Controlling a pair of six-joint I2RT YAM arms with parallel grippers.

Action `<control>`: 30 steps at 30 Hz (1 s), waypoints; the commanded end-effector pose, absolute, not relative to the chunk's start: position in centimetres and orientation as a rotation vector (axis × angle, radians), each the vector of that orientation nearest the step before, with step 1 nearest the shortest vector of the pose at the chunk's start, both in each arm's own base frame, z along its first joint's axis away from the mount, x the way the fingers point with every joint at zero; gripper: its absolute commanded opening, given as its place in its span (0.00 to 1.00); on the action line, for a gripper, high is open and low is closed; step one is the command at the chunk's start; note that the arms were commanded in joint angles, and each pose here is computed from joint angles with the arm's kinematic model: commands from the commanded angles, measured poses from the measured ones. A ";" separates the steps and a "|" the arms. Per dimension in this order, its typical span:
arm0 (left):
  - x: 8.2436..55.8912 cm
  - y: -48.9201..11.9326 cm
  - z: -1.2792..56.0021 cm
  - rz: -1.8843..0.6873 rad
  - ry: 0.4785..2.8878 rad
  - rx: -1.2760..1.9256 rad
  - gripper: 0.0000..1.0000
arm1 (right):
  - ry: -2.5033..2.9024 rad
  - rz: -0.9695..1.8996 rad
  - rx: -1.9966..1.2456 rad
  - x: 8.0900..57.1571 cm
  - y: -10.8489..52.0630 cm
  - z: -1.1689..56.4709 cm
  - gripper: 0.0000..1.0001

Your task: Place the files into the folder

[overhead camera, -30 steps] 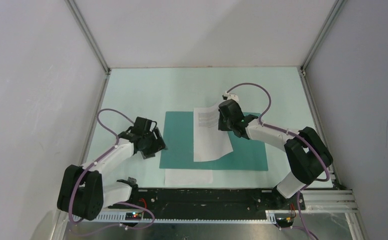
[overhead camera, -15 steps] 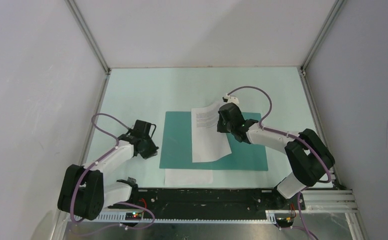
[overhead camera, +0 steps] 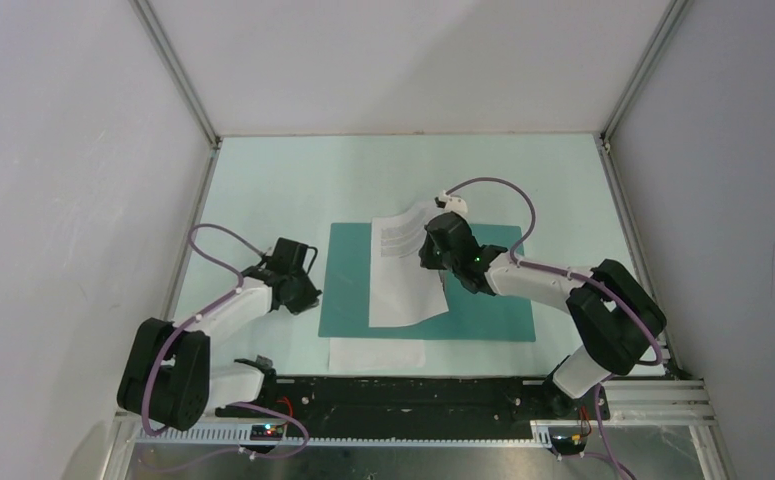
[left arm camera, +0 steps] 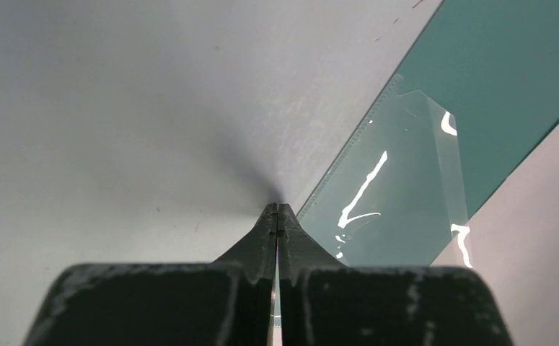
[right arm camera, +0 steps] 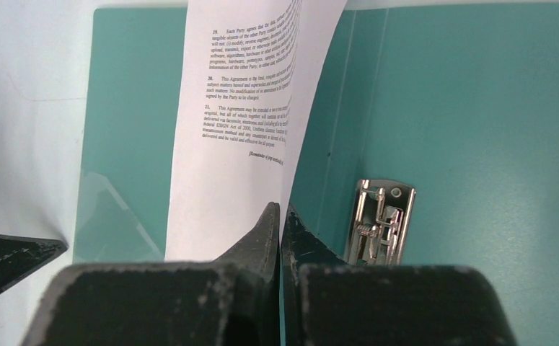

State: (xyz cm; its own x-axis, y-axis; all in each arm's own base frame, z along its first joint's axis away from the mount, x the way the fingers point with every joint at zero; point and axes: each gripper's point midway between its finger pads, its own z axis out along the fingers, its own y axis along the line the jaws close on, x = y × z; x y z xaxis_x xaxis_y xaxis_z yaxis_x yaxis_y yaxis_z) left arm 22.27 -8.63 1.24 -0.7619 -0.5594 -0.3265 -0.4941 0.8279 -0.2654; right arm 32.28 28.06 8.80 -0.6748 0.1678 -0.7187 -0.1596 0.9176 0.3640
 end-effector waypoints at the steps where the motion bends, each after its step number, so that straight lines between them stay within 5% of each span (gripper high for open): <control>1: 21.2 -8.4 -0.1 -0.158 2.650 -0.809 0.00 | 2.195 0.533 0.064 32.9 29.0 9.7 0.00; 30: 20.5 -9.0 -0.9 -0.156 2.691 -0.798 0.00 | 2.204 0.561 0.084 31.9 32.3 6.5 0.00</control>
State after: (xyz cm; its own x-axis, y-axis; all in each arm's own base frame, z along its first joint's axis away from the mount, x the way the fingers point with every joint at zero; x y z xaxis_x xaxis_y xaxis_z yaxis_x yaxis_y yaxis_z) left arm 23.20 -10.04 1.20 -0.7564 -0.5624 -0.3340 -0.4801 0.8241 -0.3006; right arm 31.08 31.62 6.01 -0.6853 0.1993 -0.7005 -0.1437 0.9059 0.3983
